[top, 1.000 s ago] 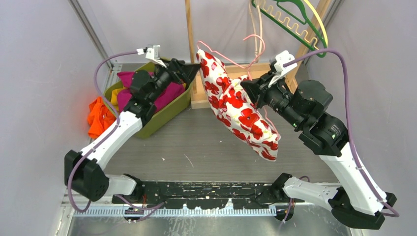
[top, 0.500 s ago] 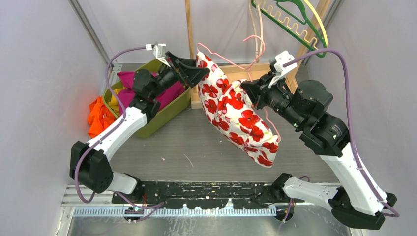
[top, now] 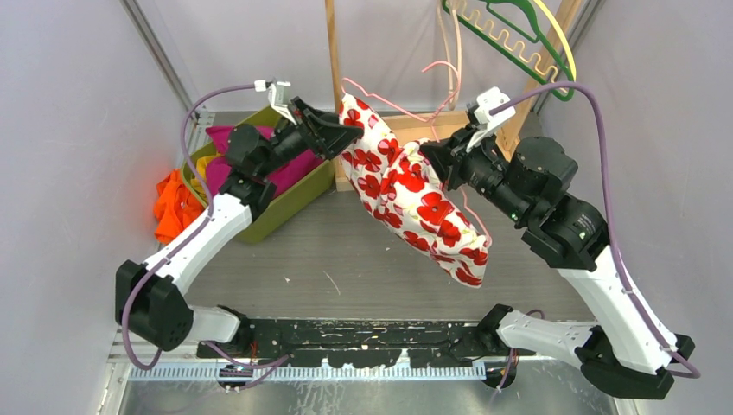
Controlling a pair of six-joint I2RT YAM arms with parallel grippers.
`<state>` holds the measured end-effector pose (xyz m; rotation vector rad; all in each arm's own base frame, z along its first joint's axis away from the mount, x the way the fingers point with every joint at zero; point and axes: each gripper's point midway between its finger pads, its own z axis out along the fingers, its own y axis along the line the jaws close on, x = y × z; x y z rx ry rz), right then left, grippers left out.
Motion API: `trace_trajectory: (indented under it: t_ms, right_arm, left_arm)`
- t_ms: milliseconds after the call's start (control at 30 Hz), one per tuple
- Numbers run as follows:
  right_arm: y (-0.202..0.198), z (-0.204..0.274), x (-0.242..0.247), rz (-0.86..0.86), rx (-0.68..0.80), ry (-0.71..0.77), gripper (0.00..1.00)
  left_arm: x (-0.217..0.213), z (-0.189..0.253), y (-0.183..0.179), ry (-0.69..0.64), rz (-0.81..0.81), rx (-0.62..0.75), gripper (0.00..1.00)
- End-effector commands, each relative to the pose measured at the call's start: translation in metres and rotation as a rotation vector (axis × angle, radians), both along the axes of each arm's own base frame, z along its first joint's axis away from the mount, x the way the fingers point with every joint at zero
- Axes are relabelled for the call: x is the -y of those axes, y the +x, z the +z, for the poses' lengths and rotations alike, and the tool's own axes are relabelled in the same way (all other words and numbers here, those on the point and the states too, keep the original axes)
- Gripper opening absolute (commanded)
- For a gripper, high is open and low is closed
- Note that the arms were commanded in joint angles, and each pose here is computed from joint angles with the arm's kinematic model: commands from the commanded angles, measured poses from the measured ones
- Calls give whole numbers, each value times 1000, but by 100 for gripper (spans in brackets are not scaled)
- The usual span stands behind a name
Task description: Remove the skirt from the hanger
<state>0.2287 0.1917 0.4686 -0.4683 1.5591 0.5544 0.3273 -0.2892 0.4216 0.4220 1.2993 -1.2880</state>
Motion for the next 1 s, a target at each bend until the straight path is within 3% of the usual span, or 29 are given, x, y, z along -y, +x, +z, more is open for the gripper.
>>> trace_trajectory:
  t_ms: [0,33,67,167,233,300,500,733,967]
  right_arm:
    - [2,41,0,-10,112,97,1]
    - [3,41,-1,-9,112,98,1]
    - [4,40,-1,-9,110,98,1]
    - [5,40,0,-17,111,101,1]
    - [7,40,1,-29,111,102,1]
    - [10,42,2,-44,117,111,1]
    - [34,30,-6,-100,127,94,1]
    - [69,13,-18,-185,126,59,1]
    - [86,-2,-14,-266,120,19,1]
  left_arm:
    - [-10,17,-21,15,-2,73,37]
    - [-10,17,-22,18,-5,71,23]
    - [-9,15,-23,23,-17,71,14]
    - [-6,14,-27,27,-45,62,10]
    - [-6,10,-27,44,-49,24,0]
    - [-5,5,-29,74,-64,-3,0]
    - [-34,28,-80,140,-32,43,0]
    - [-69,75,-127,127,61,121,0]
    - [-99,133,-125,189,256,254,0]
